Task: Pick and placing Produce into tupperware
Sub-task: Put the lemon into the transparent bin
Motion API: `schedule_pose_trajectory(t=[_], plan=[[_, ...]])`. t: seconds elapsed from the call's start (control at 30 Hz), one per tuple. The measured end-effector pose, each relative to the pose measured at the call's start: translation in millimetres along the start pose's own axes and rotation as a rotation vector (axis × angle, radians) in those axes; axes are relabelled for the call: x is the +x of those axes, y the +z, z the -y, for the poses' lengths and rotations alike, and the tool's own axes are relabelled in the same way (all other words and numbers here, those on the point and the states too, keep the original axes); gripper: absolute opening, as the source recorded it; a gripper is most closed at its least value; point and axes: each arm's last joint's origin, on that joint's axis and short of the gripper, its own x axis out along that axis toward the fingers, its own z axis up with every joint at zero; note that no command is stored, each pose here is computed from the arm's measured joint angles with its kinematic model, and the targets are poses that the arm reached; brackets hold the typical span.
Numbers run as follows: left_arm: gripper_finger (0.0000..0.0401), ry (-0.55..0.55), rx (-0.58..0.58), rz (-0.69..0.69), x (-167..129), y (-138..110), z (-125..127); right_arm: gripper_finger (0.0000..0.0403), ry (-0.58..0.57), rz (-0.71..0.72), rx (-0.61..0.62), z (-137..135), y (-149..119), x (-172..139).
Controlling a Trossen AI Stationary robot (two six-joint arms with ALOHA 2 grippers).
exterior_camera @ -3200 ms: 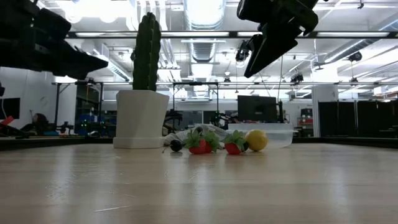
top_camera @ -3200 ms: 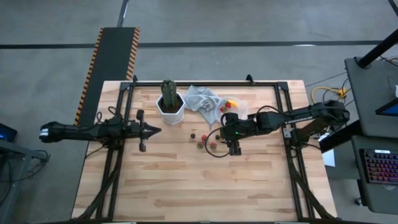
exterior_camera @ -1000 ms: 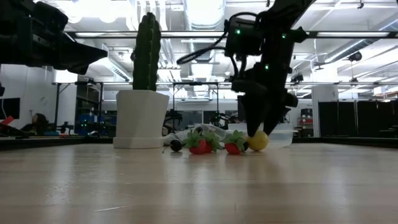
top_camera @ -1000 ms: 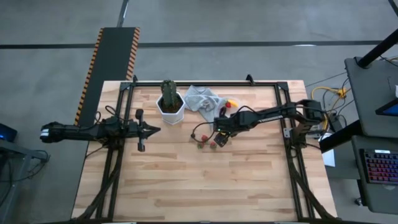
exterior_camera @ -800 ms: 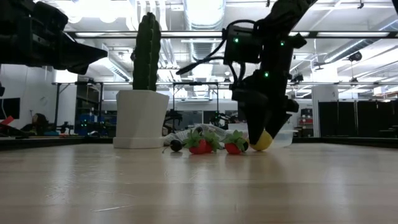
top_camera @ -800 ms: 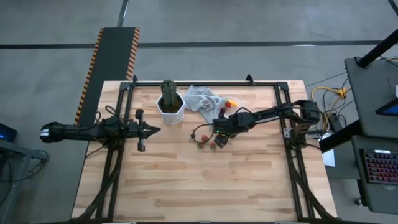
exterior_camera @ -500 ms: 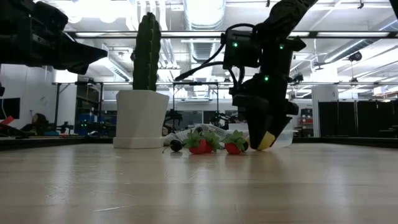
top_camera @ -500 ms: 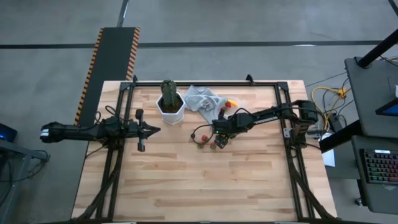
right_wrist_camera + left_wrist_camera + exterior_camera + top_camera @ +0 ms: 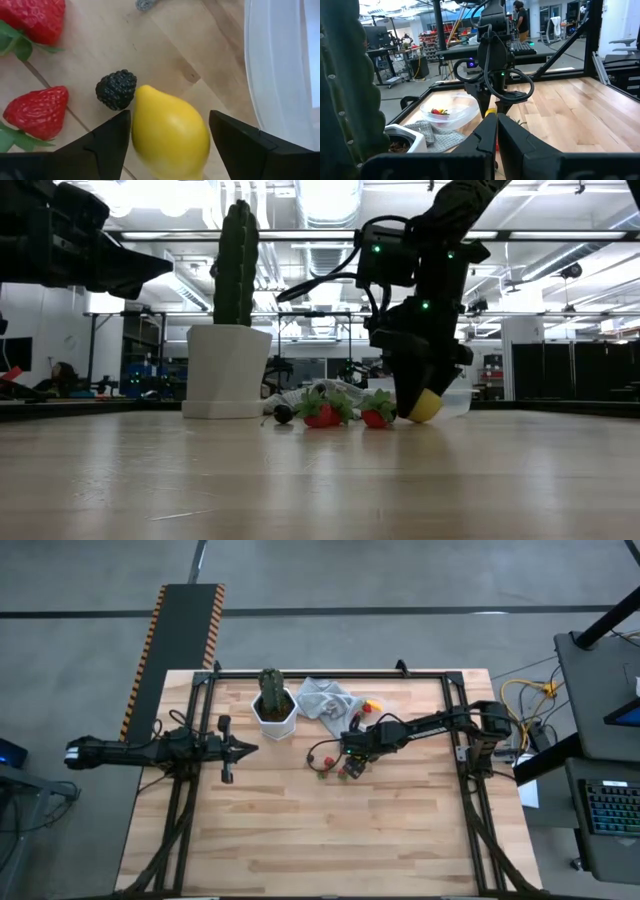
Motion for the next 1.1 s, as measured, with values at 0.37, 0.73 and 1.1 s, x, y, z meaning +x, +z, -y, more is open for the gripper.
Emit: schedule_pose_trajectory(t=[0.37, 0.73, 1.1], plan=[[0.0, 0.0, 0.0, 0.0, 0.0, 0.0, 0.0, 0.0231, 0.022, -0.037, -0.047, 0.1, -2.0, 0.0], [0.0, -0.001, 0.0, -0.001, 0.1, 0.0, 0.1, 0.0196, 0.031, -0.042, -0.055, -0.2, -2.2, -0.2], [0.0, -0.001, 0.0, -0.001, 0.1, -0.2, 0.1, 0.0196, 0.03, -0.052, -0.053, 0.6, -3.1, -1.9]])
